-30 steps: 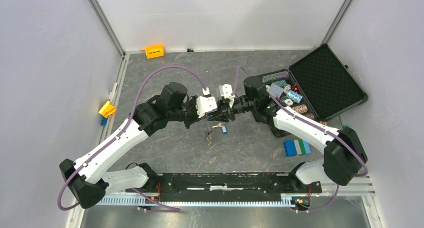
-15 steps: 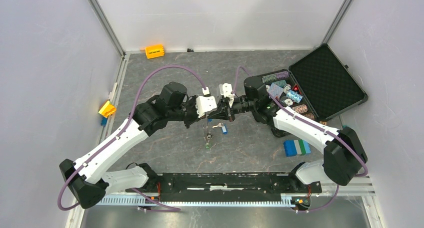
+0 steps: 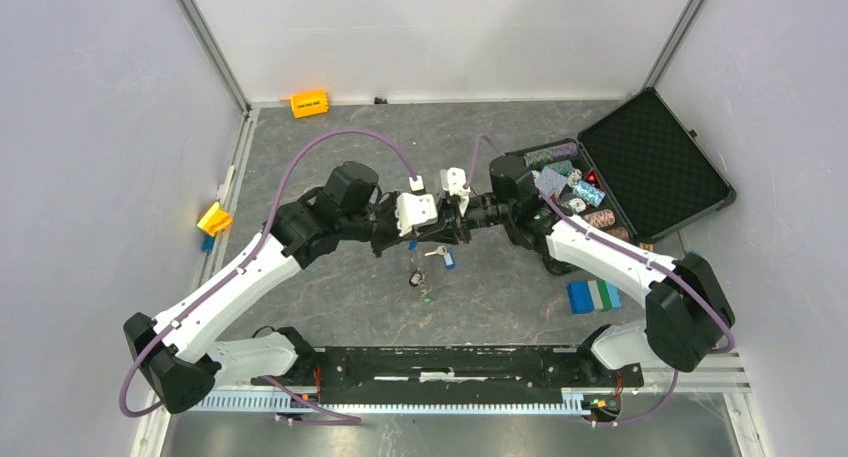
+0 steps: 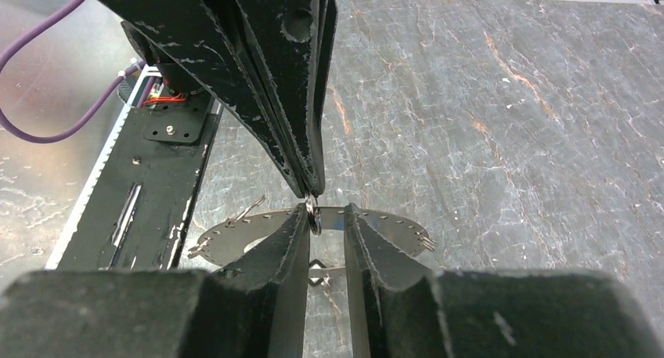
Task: Put the keys on the keyring
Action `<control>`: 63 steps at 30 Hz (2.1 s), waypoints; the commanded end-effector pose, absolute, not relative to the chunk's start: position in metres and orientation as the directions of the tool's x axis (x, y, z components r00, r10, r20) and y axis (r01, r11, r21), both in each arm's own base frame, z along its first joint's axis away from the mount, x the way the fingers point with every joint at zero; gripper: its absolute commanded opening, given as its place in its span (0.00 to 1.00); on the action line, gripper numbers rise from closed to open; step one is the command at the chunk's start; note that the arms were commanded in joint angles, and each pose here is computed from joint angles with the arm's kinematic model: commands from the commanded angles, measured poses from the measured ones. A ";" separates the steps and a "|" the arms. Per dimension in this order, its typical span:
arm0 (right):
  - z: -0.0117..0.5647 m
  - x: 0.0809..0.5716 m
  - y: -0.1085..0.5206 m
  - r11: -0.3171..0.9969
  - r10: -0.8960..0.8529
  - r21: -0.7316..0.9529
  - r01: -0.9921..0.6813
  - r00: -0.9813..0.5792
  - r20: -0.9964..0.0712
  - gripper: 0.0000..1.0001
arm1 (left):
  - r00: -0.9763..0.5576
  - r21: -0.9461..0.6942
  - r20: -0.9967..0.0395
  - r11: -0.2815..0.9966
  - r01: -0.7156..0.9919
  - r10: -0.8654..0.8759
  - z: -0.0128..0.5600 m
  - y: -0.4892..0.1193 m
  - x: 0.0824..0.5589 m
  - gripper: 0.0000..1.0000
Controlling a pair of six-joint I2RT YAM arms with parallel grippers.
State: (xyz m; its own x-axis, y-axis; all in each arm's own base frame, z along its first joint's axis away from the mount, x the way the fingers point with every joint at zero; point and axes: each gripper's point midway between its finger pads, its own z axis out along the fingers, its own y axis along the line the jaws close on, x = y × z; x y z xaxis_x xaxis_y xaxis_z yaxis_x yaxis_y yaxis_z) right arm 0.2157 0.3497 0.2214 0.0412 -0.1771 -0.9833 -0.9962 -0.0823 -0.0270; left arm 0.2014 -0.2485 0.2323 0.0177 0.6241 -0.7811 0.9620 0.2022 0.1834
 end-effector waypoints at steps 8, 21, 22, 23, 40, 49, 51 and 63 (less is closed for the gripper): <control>0.252 0.214 0.343 -0.099 -0.105 -0.106 -0.990 0.116 -0.988 0.26 | 0.084 0.218 -0.824 0.177 0.960 0.561 0.253 -0.260 0.201 0.02; 0.246 0.210 0.343 -0.112 -0.100 -0.085 -0.990 0.096 -0.990 0.20 | 0.078 0.219 -0.828 0.192 0.957 0.556 0.256 -0.261 0.204 0.02; 0.245 0.211 0.343 -0.110 -0.101 -0.080 -0.991 0.091 -0.991 0.19 | 0.077 0.219 -0.828 0.192 0.957 0.556 0.255 -0.261 0.204 0.02; 0.244 0.212 0.343 -0.105 -0.104 -0.076 -0.992 0.087 -0.991 0.19 | 0.079 0.220 -0.828 0.192 0.956 0.555 0.256 -0.261 0.204 0.02; 0.246 0.215 0.344 -0.103 -0.088 -0.069 -0.992 0.078 -0.993 0.00 | 0.106 0.241 -0.836 0.188 0.952 0.538 0.262 -0.258 0.201 0.14; 0.266 0.212 0.335 -0.113 -0.006 -0.049 -0.992 0.050 -0.999 0.00 | 0.100 0.224 -0.879 0.218 0.950 0.467 0.273 -0.234 0.205 0.46; 0.270 0.209 0.332 -0.119 0.020 -0.038 -0.992 0.036 -0.999 0.00 | 0.095 0.210 -0.898 0.228 0.951 0.429 0.275 -0.226 0.208 0.46; 0.286 0.199 0.326 -0.142 0.126 0.009 -0.990 -0.027 -0.992 0.00 | 0.178 0.190 -0.954 0.026 0.982 0.240 0.259 -0.254 0.193 0.49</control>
